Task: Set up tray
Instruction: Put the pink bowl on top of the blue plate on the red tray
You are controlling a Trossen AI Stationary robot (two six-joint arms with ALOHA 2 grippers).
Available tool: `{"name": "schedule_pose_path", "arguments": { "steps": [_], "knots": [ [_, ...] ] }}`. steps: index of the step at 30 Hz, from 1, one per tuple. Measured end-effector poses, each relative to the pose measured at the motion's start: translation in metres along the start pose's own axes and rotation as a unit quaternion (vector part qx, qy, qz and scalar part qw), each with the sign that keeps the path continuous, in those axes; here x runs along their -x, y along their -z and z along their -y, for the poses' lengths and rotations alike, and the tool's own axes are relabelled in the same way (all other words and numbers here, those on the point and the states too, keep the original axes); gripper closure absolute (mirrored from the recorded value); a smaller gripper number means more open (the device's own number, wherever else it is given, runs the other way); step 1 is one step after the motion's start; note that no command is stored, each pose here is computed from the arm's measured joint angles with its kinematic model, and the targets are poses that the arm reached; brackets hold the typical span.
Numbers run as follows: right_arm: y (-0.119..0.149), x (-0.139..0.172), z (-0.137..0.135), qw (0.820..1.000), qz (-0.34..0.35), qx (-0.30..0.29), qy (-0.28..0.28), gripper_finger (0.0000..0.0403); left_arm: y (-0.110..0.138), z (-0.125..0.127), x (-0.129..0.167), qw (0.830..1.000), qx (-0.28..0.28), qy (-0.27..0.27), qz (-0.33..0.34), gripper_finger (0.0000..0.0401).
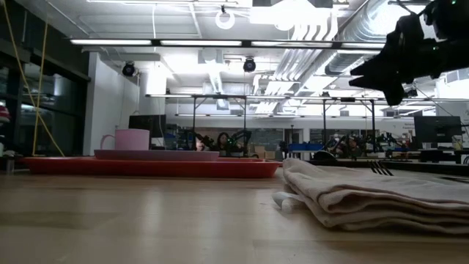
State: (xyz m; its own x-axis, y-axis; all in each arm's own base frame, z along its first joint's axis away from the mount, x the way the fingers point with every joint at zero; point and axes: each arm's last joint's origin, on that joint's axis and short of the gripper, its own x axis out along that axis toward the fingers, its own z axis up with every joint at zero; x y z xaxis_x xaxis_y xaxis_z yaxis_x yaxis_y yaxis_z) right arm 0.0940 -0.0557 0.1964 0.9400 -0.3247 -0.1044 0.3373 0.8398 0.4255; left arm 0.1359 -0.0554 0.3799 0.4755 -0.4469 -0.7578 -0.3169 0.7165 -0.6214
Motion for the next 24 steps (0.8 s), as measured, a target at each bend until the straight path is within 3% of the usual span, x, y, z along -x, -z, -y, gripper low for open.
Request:
{"name": "schedule_pose_path", "arguments": {
  "steps": [13,24],
  "knots": [
    [0.007,-0.003,0.003,1.0,0.013,-0.008,-0.021,0.0289,0.026,0.026,-0.039,0.992,0.092,-0.078,-0.044,0.024],
    [0.01,-0.004,-0.003,0.999,0.0,0.014,-0.044,0.0289,0.038,0.042,-0.081,0.981,0.11,-0.16,0.002,0.024]
  ]
}}
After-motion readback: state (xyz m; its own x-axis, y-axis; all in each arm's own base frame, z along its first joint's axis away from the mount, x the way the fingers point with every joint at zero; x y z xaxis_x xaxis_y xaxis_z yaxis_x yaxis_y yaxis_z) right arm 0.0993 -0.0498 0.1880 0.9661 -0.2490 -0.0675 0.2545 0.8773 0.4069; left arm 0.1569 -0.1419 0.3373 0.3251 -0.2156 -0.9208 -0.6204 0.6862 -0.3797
